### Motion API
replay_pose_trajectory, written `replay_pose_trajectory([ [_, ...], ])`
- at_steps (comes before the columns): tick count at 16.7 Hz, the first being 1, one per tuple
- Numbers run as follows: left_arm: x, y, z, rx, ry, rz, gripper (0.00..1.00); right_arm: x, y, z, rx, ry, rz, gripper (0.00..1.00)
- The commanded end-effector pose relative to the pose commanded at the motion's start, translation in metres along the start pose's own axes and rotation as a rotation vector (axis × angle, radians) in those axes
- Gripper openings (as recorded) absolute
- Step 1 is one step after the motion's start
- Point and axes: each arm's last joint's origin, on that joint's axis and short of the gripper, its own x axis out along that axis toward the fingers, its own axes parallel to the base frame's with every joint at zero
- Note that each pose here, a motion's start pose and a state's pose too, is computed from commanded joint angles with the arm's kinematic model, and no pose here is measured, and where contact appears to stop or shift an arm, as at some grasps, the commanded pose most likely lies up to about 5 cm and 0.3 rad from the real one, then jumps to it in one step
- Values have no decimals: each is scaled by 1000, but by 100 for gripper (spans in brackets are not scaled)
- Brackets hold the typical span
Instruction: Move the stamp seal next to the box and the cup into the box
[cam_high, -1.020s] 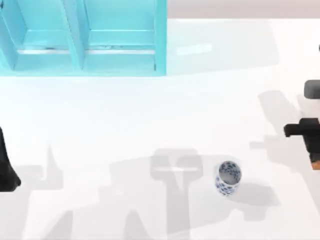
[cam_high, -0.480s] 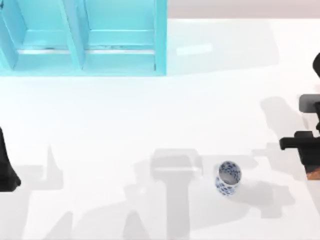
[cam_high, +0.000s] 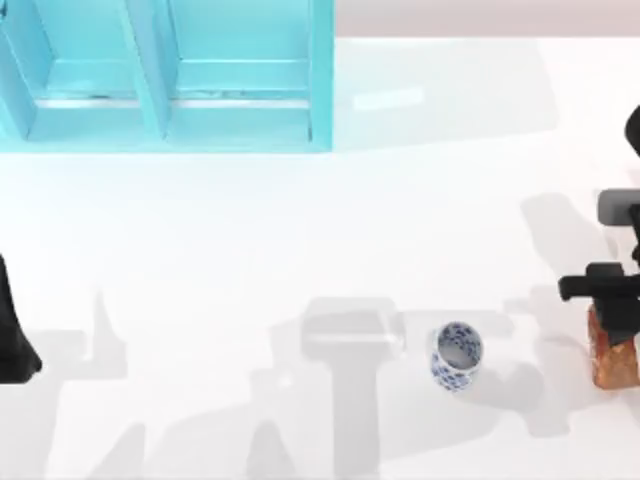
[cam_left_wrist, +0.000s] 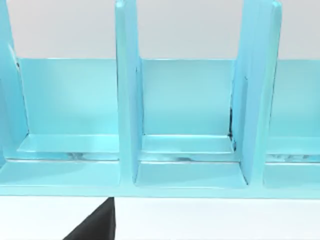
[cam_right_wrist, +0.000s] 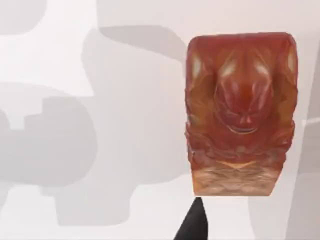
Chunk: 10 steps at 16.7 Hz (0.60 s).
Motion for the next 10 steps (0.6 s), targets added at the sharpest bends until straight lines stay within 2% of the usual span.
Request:
replay_pose_trajectory([
  [4,0,0,0,0,0,0,100,0,0,0,0,0,0,98],
  [10,0,0,0,0,0,0,100,0,0,0,0,0,0,100],
])
